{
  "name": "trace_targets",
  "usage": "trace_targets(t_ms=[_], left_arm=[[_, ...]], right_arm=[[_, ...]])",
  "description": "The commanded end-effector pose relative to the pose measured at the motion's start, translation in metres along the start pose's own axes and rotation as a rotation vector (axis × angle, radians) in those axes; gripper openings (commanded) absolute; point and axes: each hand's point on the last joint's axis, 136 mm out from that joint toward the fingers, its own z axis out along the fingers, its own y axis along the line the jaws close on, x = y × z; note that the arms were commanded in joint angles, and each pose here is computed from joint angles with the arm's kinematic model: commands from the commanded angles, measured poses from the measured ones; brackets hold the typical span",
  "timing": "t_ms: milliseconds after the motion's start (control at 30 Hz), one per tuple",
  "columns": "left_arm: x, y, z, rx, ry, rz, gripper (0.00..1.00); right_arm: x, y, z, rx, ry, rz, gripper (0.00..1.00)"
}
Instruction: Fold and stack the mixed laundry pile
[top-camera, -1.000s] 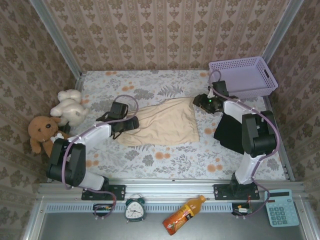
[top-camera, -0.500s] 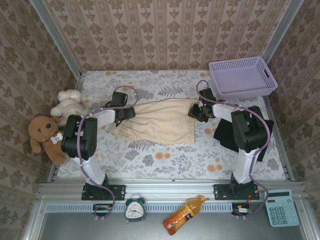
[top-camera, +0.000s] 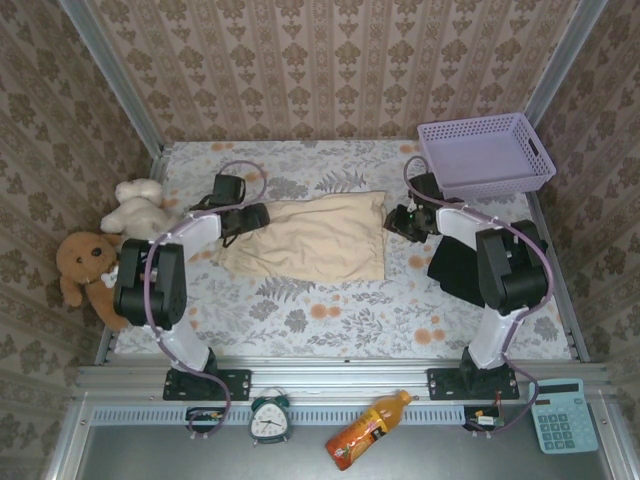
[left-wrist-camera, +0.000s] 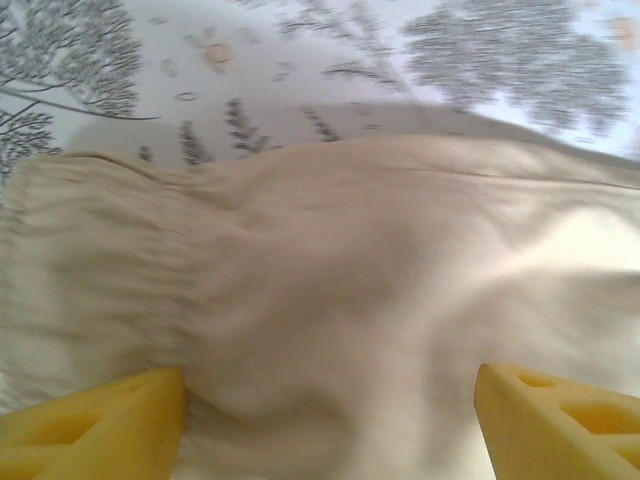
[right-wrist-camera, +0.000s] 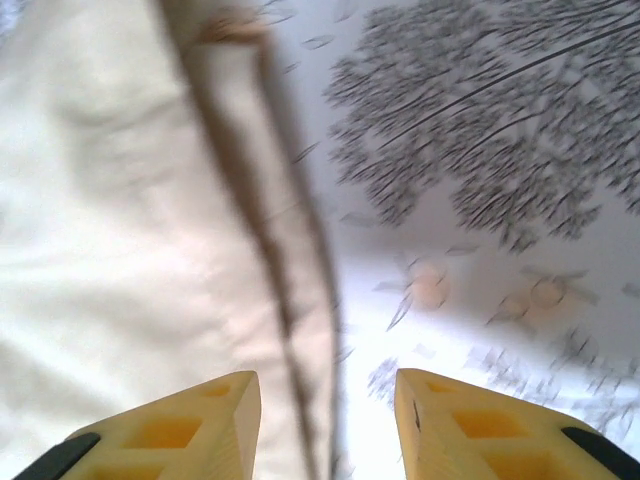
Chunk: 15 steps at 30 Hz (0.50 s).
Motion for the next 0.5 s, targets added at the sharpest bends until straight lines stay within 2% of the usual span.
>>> trace_targets(t_ms=[0,100,300,333,467], left_arm=[[0.014,-0.030,-0.030,0.089,0.041,0.040,0.78],[0.036,-0.033,-0.034,0.105,0.060,0.033,0.78],[0.077,-0.005,-0.010,0.039,0.083,0.002,0.77],[0.080,0.000,-0.005,0.024,0.077,0.006,0.76],[0.091,0.017,0.012,-0.032,0.097,0.003,0.76]], right_arm=[[0.034,0.010,-0.008,-0.034,0.086,-0.071,0.43],[0.048,0.015,0.003,-0.041,0.113,-0.089,0.43],[0.055,0.020,0.032,-0.055,0.148,-0.061,0.40],[0.054,0.023,0.031,-0.074,0.145,-0.052,0.36],[0.038,0.044,0.007,-0.157,0.102,-0.033,0.08]])
